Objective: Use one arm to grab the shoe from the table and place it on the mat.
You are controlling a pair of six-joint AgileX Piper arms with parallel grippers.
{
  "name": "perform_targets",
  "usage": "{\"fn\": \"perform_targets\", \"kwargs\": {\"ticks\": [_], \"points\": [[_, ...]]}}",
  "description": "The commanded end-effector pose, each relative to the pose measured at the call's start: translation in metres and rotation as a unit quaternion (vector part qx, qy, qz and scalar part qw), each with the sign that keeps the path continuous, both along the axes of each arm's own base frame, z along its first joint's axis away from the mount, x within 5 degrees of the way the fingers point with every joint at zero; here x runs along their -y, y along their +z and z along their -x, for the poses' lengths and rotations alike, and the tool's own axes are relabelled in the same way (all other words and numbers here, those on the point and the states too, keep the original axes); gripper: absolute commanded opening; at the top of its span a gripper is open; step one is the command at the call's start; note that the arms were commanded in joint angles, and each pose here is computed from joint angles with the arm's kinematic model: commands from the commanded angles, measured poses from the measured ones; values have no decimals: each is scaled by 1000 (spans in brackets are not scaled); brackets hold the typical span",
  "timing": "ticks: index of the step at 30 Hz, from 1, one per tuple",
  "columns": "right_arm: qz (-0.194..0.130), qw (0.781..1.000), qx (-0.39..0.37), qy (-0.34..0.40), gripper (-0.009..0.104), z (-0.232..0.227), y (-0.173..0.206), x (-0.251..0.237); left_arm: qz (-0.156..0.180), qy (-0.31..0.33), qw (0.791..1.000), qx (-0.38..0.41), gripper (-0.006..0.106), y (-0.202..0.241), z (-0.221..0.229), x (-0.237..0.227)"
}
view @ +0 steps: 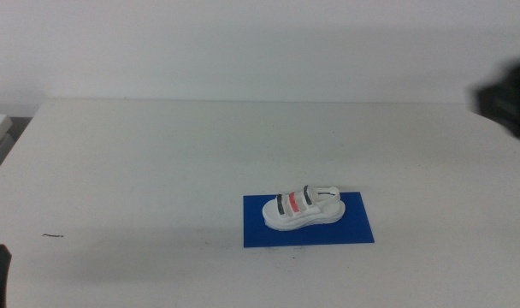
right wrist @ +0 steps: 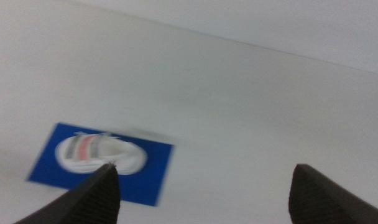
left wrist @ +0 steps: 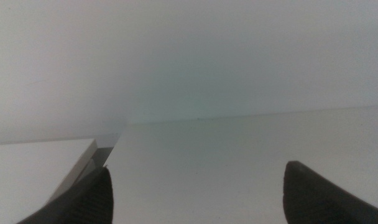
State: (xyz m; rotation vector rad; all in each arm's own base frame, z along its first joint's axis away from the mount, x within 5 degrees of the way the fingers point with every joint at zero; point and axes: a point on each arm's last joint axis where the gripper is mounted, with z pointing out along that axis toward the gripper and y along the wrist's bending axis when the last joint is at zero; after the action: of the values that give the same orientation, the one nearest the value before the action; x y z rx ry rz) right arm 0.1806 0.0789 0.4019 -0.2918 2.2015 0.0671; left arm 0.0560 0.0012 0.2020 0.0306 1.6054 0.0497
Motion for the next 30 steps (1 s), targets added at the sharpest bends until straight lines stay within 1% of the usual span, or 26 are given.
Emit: {"fn": "perform_targets", "kwargs": {"ticks": [1, 3, 5, 6, 9, 11, 14, 16, 18, 21, 26, 30], "points": [[-9, 998, 48, -31, 93, 26, -11, 28, 3, -1, 1000, 3, 94, 1, 0, 0], [-25, 995, 76, -59, 93, 47, -19, 45, 3, -1, 1000, 3, 94, 1, 0, 0], [-36, 993, 105, -50, 93, 64, -30, 54, 3, -1, 1000, 3, 94, 1, 0, 0], [-32, 992, 120, -31, 93, 73, -37, 56, 3, -1, 1000, 3, 94, 1, 0, 0], [-2, 985, 169, 41, 93, 94, -57, 58, 3, -1, 1000, 3, 94, 1, 0, 0], [13, 977, 206, 57, 93, 102, -74, 59, 3, -1, 1000, 3, 94, 1, 0, 0], [5, 966, 259, 3, 93, 108, -95, 67, 3, -1, 1000, 3, 94, 1, 0, 0], [7, 959, 283, -32, 93, 109, -109, 72, 3, -1, 1000, 3, 94, 1, 0, 0], [4, 950, 308, -55, 93, 108, -119, 75, 3, -1, 1000, 3, 94, 1, 0, 0], [12, 947, 314, -66, 93, 108, -138, 77, 3, -1, 1000, 3, 94, 1, 0, 0], [28, 945, 319, -59, 93, 107, -171, 77, 3, -1, 1000, 3, 94, 1, 0, 0], [30, 946, 317, -57, 93, 109, -192, 77, 3, -1, 1000, 3, 94, 1, 0, 0]]}}
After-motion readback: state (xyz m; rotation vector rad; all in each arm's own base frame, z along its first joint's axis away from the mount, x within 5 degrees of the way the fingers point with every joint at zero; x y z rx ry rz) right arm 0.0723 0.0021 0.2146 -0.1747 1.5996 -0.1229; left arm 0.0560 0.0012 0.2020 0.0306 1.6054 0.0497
